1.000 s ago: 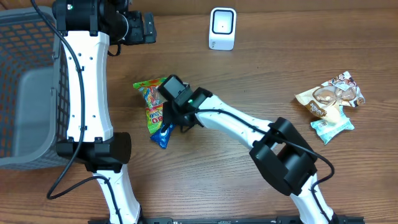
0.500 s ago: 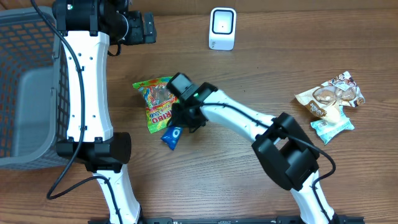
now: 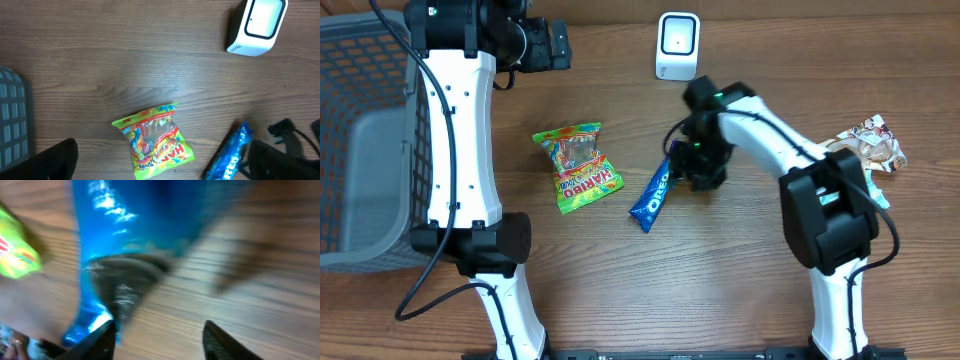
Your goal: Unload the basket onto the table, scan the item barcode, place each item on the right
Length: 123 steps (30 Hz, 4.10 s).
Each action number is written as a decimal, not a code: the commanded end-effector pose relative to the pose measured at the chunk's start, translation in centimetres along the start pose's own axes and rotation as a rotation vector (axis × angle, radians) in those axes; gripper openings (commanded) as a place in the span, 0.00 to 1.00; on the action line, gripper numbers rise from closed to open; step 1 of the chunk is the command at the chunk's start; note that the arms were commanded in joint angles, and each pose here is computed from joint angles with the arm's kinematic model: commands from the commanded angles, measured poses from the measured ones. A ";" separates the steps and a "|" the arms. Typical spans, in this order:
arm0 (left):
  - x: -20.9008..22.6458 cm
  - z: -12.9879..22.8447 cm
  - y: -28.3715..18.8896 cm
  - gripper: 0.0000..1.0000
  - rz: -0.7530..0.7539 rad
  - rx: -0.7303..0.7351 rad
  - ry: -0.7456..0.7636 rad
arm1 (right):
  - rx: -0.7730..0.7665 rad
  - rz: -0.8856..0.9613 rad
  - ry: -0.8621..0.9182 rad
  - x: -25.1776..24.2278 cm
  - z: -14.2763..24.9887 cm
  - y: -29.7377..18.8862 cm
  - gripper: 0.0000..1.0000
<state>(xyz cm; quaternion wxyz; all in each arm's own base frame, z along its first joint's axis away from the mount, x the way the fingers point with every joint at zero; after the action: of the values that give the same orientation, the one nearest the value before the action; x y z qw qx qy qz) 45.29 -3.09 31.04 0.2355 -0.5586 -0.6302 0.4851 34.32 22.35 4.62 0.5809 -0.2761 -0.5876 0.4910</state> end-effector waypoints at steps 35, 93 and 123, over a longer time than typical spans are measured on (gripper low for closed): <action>0.2 -0.2 0.3 1.00 -0.006 0.001 -0.006 | -0.225 0.276 0.167 5.2 -1.0 2.2 0.53; 0.2 -0.2 0.3 1.00 -0.006 0.001 -0.006 | -0.549 -1.068 -0.692 8.4 -1.3 -21.5 0.03; 0.1 -0.1 0.3 1.00 -0.005 0.001 -0.004 | -0.190 0.972 -0.244 -5.2 -2.0 -8.3 0.14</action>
<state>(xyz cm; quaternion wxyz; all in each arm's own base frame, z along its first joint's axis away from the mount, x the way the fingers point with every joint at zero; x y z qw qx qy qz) 45.30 -3.08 31.05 0.2354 -0.5586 -0.6304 0.4849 34.74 22.22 8.27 0.3191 -0.2844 -0.6546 0.6235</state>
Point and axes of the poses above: each gripper's point midway between its finger pads, its own y axis out along the fingers, its own x axis along the line the jaws close on, z = x × y, the point moved 2 cm from there along -y, back along the fingers, and after that the axes turned 14 degrees about -y, right-handed, at the moved point
